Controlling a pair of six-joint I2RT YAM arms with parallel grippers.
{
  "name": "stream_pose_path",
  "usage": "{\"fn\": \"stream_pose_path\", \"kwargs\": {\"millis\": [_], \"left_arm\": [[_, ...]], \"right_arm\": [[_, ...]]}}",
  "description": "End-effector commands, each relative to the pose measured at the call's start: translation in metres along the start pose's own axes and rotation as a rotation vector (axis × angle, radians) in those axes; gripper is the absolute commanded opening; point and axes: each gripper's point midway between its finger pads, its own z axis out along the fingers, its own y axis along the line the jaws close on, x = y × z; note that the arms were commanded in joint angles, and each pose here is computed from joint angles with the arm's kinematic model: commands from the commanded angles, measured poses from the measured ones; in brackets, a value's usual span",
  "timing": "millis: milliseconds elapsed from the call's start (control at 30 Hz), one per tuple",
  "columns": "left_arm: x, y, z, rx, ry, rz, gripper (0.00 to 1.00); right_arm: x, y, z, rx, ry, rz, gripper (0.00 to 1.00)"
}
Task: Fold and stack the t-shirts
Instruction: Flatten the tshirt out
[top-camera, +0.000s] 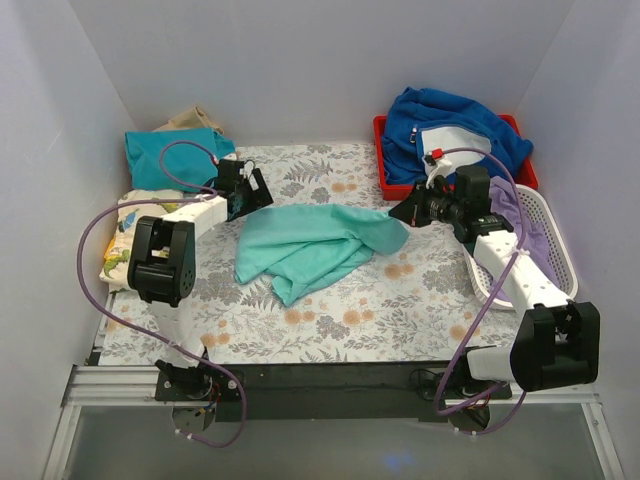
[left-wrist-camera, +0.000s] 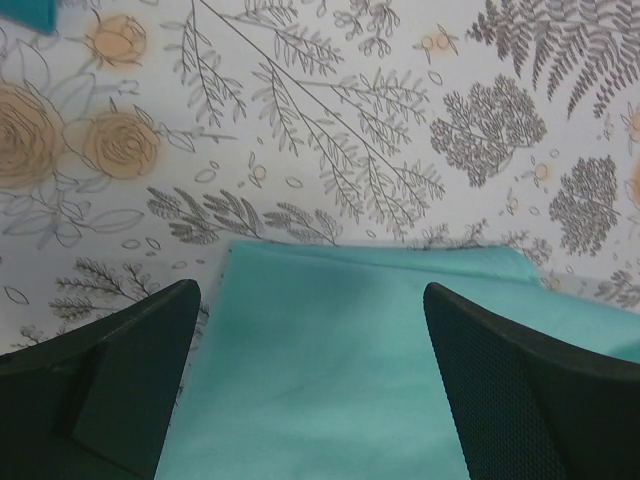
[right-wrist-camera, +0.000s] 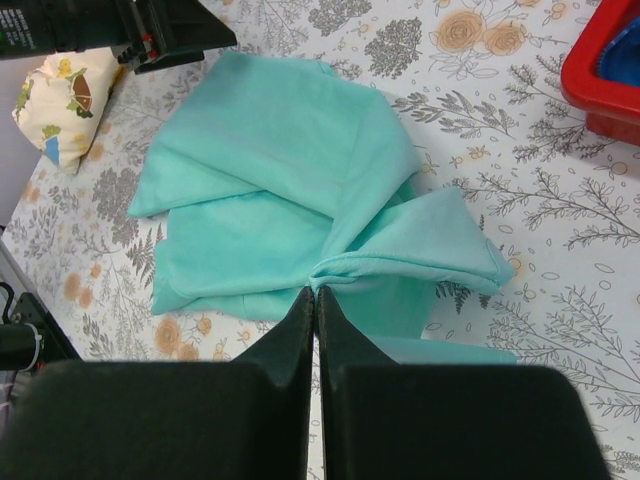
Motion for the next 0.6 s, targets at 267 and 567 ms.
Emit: {"fn": "stream_pose_path", "kwargs": {"millis": [267, 567], "left_arm": [[-0.003, 0.008, 0.033, -0.068, -0.004, 0.058, 0.90], [0.013, -0.021, 0.019, 0.074, 0.037, 0.067, 0.13]], "right_arm": [[0.002, 0.009, -0.006, -0.026, -0.016, -0.029, 0.01], [0.003, 0.006, -0.002, -0.023, -0.004, -0.021, 0.01]]}}
